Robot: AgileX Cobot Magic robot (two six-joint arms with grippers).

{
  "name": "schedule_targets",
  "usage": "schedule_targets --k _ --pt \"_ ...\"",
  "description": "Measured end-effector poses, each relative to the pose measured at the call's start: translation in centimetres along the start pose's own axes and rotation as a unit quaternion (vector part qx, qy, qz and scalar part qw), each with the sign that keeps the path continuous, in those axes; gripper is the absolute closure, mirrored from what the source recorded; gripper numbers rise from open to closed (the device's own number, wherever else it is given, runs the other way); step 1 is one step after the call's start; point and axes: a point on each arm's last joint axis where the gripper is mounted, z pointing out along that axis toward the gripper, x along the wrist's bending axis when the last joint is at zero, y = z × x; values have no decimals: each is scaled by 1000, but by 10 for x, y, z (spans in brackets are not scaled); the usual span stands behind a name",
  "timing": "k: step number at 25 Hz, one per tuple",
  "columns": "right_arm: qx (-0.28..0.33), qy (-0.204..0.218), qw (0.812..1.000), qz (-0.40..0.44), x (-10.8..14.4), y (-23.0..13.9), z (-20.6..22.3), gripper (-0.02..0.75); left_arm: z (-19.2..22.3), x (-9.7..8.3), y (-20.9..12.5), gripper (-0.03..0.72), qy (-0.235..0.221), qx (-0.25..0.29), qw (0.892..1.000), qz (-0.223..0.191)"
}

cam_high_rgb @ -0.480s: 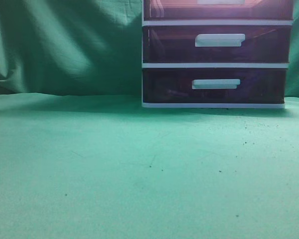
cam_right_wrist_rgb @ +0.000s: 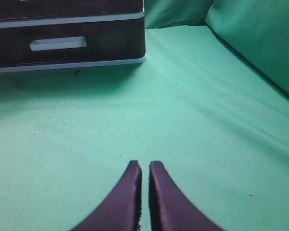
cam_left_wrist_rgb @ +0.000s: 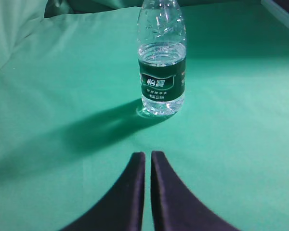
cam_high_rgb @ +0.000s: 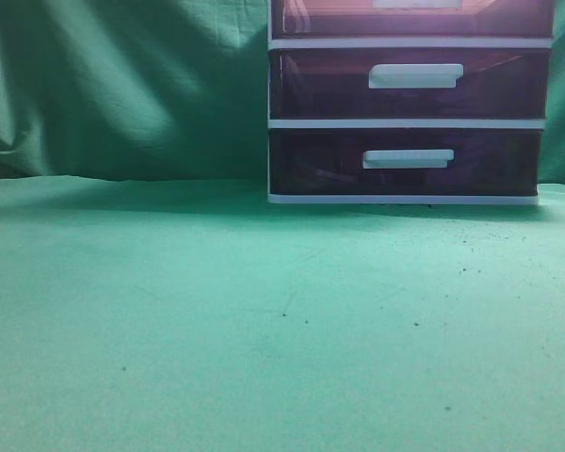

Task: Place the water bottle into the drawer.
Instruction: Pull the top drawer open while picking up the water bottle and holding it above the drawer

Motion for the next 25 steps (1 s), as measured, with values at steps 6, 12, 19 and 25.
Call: schedule_targets --k 6,12,19,25 --pt "0 0 1000 0 0 0 0 690 0 0 0 688 0 0 1000 0" --pt "0 0 1000 0 0 0 0 690 -3 -1 22 688 -26 -125 980 -153" --pt "0 0 1000 0 0 0 0 690 -12 12 42 688 -6 -256 925 -282" --pt "0 0 1000 0 0 0 0 690 -20 7 72 688 -26 -228 949 -215"
